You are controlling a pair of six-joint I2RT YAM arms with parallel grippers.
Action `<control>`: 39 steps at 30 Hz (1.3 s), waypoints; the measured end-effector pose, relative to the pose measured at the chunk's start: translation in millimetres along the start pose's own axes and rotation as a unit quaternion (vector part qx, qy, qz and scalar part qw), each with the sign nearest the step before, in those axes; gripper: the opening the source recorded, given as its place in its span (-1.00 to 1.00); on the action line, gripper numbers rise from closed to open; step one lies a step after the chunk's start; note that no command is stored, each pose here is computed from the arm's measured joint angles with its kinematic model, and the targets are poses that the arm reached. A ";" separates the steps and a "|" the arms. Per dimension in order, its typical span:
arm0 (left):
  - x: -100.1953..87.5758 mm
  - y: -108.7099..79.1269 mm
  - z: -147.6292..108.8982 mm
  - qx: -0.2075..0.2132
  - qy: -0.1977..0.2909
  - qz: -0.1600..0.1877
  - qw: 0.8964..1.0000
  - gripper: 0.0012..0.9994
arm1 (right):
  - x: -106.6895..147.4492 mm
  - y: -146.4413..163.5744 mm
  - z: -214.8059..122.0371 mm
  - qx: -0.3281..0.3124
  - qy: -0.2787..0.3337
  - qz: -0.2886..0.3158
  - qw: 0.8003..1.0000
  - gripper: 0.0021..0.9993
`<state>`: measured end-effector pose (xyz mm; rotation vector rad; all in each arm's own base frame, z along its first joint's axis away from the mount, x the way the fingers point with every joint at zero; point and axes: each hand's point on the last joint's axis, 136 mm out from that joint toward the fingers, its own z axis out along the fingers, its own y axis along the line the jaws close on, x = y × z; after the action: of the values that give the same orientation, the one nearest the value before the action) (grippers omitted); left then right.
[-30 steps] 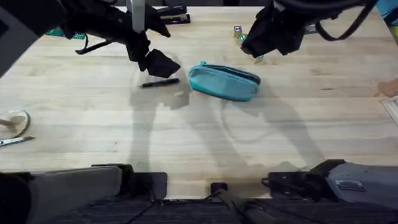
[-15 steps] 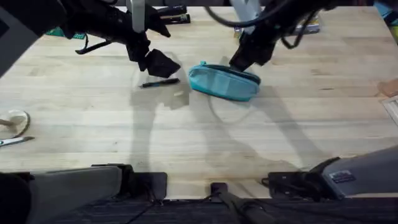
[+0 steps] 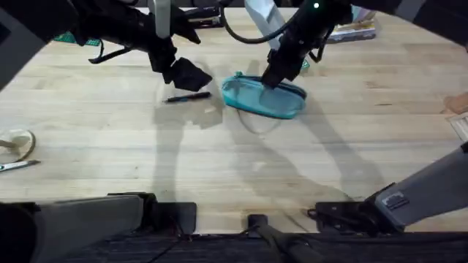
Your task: Unzip the bag, pick up the pens from the table one at a time and place them inside, then zip the bag closed.
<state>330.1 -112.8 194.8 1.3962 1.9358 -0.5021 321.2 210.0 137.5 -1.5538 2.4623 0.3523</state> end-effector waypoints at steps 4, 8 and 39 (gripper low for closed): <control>-0.1 0.0 -0.1 0.000 0.000 0.000 1.000 0.99 | -4.7 -3.4 -0.1 0.007 -0.009 -0.003 1.000 -0.94; -0.1 0.0 -0.1 0.000 0.000 0.000 1.000 0.99 | -7.0 -6.6 -0.5 0.012 -0.015 -0.004 1.000 -0.94; 0.0 0.0 0.0 0.000 0.000 0.000 1.000 0.99 | 45.9 12.1 56.9 -0.067 0.055 0.040 0.995 -0.12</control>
<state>330.1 -112.8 194.8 1.3962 1.9359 -0.5021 293.5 193.4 70.8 -1.5690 2.6398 0.4663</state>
